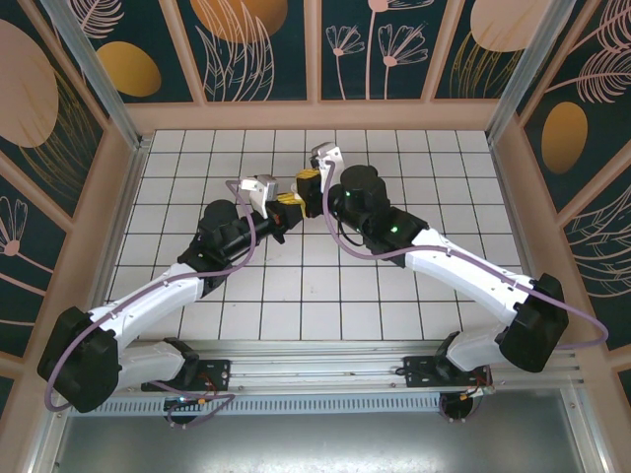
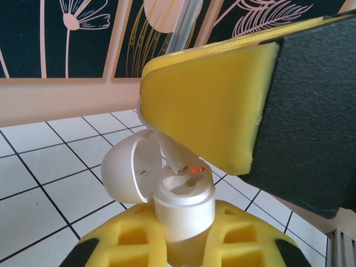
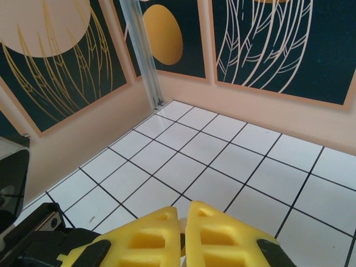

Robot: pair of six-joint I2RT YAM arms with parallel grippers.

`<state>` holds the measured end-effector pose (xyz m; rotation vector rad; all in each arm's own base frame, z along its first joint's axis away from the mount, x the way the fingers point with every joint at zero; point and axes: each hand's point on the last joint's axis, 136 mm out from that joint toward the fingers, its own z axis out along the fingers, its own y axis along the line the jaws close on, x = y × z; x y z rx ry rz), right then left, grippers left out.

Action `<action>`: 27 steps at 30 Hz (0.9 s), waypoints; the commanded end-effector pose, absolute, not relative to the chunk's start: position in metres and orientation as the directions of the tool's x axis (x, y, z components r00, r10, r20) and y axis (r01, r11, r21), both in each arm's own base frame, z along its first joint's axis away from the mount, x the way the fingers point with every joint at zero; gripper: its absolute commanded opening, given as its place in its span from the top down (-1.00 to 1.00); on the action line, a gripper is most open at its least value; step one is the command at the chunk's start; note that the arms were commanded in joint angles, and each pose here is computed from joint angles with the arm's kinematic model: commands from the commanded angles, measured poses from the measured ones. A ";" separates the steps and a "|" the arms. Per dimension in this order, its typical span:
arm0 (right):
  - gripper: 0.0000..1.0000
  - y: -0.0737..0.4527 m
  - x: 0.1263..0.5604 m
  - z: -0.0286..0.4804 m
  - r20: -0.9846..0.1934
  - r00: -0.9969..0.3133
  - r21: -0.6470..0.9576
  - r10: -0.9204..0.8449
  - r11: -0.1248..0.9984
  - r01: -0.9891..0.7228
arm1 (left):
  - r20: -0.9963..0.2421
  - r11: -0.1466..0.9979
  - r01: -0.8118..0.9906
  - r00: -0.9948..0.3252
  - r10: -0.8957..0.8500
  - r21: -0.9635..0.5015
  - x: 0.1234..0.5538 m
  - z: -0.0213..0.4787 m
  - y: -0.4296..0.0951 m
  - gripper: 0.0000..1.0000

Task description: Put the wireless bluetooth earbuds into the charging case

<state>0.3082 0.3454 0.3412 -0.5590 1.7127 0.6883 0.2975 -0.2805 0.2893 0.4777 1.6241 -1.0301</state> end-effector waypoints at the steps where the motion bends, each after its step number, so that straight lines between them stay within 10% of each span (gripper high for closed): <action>1: 0.86 0.348 0.302 0.340 -0.978 -0.206 0.132 -0.026 0.687 -0.715 | -0.929 0.493 0.790 -0.270 -0.255 -0.365 0.292 0.324 -0.284 1.00; 27: 0.86 0.332 0.277 0.334 -0.976 -0.207 0.117 -0.069 0.638 -0.761 | -0.931 0.493 0.798 -0.227 -0.285 -0.346 0.289 0.341 -0.279 1.00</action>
